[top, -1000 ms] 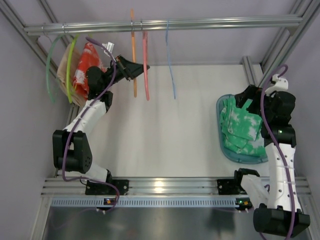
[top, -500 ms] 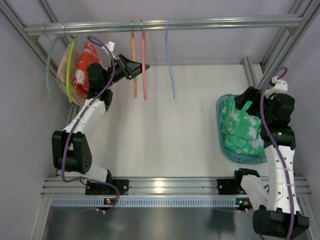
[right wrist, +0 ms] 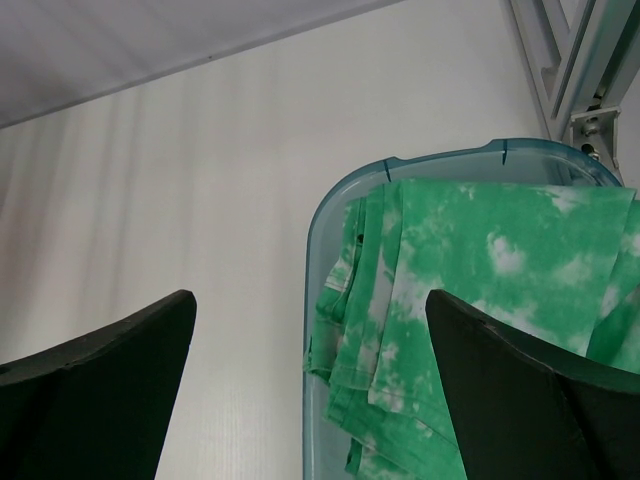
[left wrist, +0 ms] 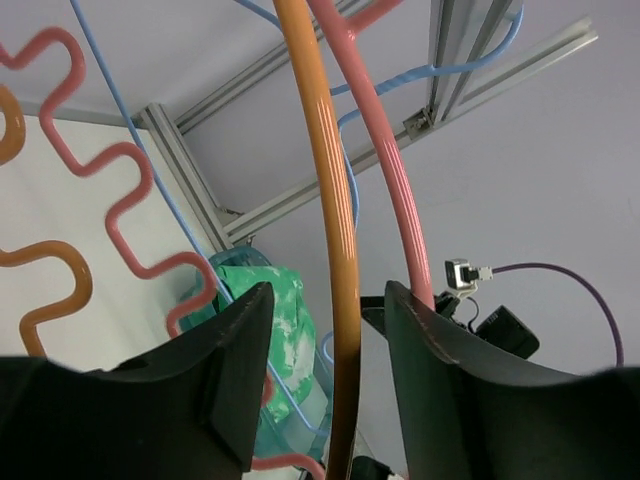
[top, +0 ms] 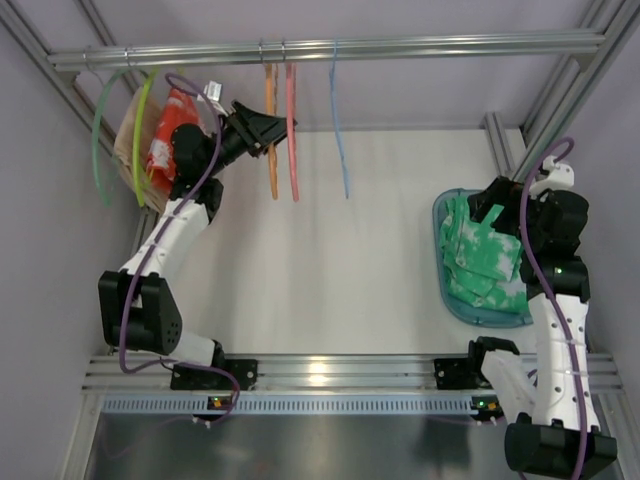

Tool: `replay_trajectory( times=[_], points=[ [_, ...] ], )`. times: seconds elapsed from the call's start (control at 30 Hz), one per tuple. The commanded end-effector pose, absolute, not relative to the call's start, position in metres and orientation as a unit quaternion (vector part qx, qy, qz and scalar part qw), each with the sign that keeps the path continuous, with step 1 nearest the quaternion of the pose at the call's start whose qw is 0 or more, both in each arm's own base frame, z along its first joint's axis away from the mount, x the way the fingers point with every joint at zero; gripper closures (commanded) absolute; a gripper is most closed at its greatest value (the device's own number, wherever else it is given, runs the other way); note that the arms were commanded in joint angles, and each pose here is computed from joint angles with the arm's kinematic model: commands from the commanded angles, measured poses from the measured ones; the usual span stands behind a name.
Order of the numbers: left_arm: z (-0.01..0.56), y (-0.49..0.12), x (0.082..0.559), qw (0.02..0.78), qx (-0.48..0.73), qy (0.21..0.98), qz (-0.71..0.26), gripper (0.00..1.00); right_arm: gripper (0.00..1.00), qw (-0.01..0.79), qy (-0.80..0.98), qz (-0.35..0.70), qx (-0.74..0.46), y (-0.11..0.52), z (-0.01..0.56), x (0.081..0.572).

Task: Remove the trousers from the hanger

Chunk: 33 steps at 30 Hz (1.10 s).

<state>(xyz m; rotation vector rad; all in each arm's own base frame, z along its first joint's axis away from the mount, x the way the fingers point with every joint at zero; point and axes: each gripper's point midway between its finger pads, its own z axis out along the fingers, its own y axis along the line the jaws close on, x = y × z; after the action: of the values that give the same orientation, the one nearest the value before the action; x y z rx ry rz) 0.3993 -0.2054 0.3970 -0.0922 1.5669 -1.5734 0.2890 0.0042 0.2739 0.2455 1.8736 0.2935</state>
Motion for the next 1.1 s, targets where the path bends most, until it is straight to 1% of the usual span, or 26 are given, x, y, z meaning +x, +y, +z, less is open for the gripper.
replay_trajectory(
  times=[0.0,0.07,0.2,0.23,0.27,0.33,0.4,0.43,0.53,0.63,0.67,0.73,0.93,1.0,1.03,1.07],
  points=[
    [0.441,-0.198,0.382,0.499,-0.015,0.604,-0.621,0.44,0.01,0.598,0.783,0.135,0.101,0.006,0.289,0.290],
    [0.445,-0.195,0.376,0.518,-0.005,0.606,-0.604,0.41,0.01,0.598,0.784,0.135,0.101,0.006,0.289,0.289],
    [0.441,-0.184,0.372,0.549,-0.010,0.627,-0.554,0.31,0.01,0.601,0.781,0.137,0.101,0.007,0.291,0.287],
    [0.441,-0.176,0.374,0.572,-0.014,0.630,-0.525,0.30,0.01,0.601,0.781,0.137,0.100,0.007,0.291,0.287],
    [0.425,-0.172,0.377,0.560,-0.032,0.657,-0.505,0.30,0.01,0.601,0.781,0.137,0.101,0.007,0.291,0.287],
    [0.418,-0.163,0.380,0.575,-0.037,0.673,-0.465,0.28,0.01,0.601,0.780,0.140,0.100,0.008,0.291,0.287],
    [0.402,-0.155,0.384,0.569,-0.056,0.697,-0.434,0.27,0.01,0.601,0.780,0.142,0.100,0.009,0.291,0.287],
    [0.395,-0.153,0.384,0.565,-0.055,0.707,-0.422,0.23,0.01,0.601,0.779,0.144,0.101,0.009,0.291,0.287],
    [0.390,-0.151,0.379,0.566,-0.046,0.713,-0.411,0.19,0.01,0.603,0.778,0.144,0.099,0.010,0.293,0.286],
    [0.390,-0.150,0.371,0.568,-0.025,0.720,-0.398,0.11,0.01,0.607,0.776,0.142,0.096,0.010,0.295,0.284],
    [0.395,-0.150,0.368,0.570,-0.016,0.722,-0.393,0.07,0.01,0.607,0.776,0.141,0.092,0.010,0.294,0.284],
    [0.385,-0.142,0.363,0.567,-0.009,0.743,-0.355,0.02,0.01,0.609,0.776,0.140,0.089,0.011,0.294,0.282],
    [0.377,-0.110,0.338,0.580,0.011,0.775,-0.251,0.01,0.01,0.616,0.773,0.134,0.071,0.012,0.296,0.277],
    [0.375,-0.104,0.331,0.581,0.017,0.780,-0.232,0.01,0.01,0.618,0.772,0.135,0.063,0.014,0.298,0.275],
    [0.378,-0.102,0.323,0.588,0.035,0.777,-0.220,0.01,0.01,0.618,0.772,0.136,0.059,0.015,0.298,0.275],
    [0.375,-0.106,0.314,0.579,0.055,0.781,-0.226,0.01,0.01,0.619,0.772,0.137,0.055,0.016,0.299,0.274]
  ],
)
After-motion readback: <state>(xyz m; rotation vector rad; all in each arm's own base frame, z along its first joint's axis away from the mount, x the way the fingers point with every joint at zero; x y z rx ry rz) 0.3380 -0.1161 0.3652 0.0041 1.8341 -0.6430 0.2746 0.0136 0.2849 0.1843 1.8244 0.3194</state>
